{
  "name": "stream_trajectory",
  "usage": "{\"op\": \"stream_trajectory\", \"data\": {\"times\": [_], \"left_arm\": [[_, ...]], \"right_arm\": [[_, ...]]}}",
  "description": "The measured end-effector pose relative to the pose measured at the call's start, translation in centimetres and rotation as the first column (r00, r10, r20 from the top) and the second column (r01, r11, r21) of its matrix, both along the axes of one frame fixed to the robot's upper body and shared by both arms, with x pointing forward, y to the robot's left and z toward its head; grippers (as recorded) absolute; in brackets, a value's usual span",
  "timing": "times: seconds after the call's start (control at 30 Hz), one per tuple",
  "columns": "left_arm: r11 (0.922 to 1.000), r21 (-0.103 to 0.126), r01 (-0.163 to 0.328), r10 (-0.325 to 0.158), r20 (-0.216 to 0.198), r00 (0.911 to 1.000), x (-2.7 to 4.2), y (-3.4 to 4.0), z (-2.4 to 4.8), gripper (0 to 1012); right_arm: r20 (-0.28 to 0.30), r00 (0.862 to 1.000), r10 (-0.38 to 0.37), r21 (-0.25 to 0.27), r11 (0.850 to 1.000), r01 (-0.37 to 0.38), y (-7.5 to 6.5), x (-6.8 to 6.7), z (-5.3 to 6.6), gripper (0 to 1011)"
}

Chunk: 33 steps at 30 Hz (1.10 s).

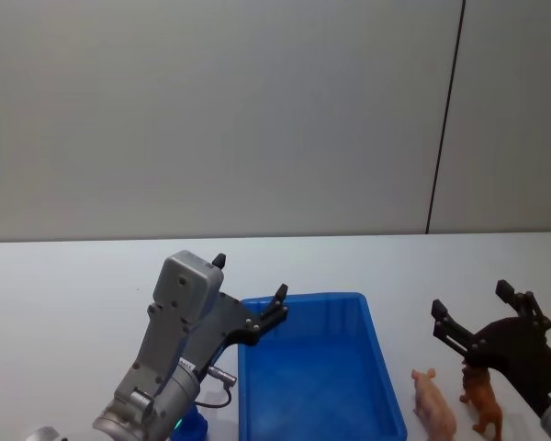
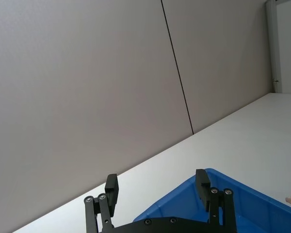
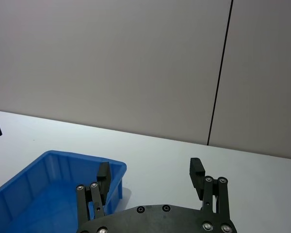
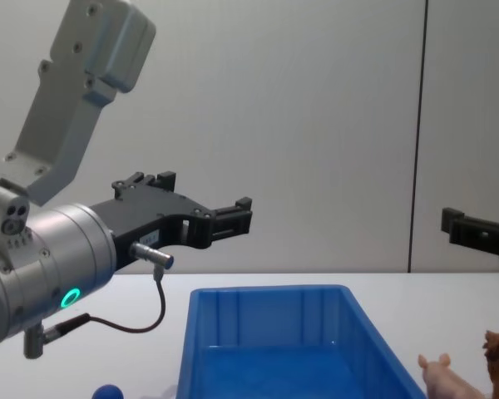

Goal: Pick up the two dolls from the table and place them into the box.

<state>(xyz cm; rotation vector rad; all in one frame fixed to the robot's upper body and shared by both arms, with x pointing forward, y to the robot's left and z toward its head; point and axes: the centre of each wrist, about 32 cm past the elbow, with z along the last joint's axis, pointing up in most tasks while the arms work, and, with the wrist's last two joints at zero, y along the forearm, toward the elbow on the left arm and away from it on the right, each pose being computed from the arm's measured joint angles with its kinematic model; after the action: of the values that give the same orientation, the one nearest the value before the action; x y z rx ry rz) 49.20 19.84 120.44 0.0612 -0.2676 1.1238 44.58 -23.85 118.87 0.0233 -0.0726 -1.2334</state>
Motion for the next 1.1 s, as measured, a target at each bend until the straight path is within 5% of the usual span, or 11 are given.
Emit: {"op": "stream_trajectory", "data": {"times": [0.53,1.1], "left_arm": [[1.0,0.0,0.0,0.0,0.0,1.0,0.0,0.0,0.0,1002],[1.0,0.0,0.0,0.0,0.0,1.0,0.0,0.0,0.0,1002]], "right_arm": [[-0.058,0.997,-0.058,-0.018,0.998,0.057,-0.9,0.6,-0.3,1001],[-0.169,0.977,-0.132,-0.076,0.99,0.121,-2.1,-0.3,-1.2,1001]]}}
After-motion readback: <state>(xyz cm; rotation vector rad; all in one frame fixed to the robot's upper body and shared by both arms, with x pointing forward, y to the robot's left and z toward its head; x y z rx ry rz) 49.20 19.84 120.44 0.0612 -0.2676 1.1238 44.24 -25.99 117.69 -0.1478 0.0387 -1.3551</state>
